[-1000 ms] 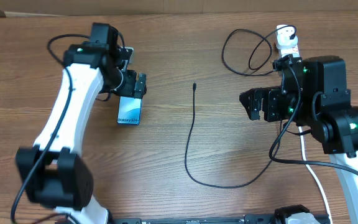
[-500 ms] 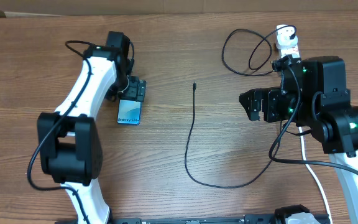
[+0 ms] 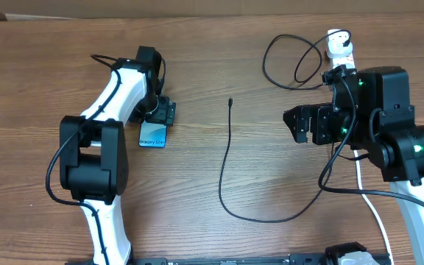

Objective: Plug charger to phone and switch on socket
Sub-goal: 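Close the left gripper on the phone's top edge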

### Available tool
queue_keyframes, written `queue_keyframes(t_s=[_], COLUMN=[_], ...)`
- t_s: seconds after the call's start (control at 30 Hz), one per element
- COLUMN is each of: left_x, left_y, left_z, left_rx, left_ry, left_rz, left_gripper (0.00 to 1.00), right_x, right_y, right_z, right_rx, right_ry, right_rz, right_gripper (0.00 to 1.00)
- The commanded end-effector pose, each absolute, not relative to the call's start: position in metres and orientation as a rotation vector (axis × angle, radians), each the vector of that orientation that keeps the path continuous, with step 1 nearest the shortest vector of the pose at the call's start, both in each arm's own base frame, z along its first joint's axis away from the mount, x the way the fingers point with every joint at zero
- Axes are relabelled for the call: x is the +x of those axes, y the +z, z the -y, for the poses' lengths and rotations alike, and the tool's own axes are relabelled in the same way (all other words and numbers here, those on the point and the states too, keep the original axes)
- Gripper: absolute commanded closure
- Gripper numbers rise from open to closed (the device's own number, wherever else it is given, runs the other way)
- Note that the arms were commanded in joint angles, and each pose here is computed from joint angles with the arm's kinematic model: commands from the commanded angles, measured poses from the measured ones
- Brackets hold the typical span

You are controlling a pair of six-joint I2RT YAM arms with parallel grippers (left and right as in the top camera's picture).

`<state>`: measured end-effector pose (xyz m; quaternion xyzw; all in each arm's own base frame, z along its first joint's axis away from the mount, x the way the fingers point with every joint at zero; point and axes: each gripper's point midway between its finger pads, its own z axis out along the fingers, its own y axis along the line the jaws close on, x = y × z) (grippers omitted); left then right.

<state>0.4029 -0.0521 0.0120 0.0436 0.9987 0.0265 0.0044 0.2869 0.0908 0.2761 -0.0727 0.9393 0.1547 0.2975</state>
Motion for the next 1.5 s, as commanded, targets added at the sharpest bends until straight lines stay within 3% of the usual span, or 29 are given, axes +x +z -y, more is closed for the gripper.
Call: queue_keyframes(t_s=[0.0,0.43,1.47], left_x=[0.407,0.404,0.386], left_y=[0.007,0.002,-0.023], left_z=[0.055,0.054,0.053], left_rx=[0.159,0.129,-0.005], left_ry=[0.087,0.094,0.091], left_rz=[-3.128,-3.143,-3.173], left_gripper=[0.1,0.22,0.21], right_x=[0.289,0.286,0.285], right_y=[0.285,0.283,0.282], right_z=[-0.09,-0.089,-0.089], right_rx=[-0.187,-0.185,-0.185], right_ry=[0.409,0.408,0.407], right_rz=[-2.475,-2.488,-2.495], right_gripper=[0.0,0.0,0.0])
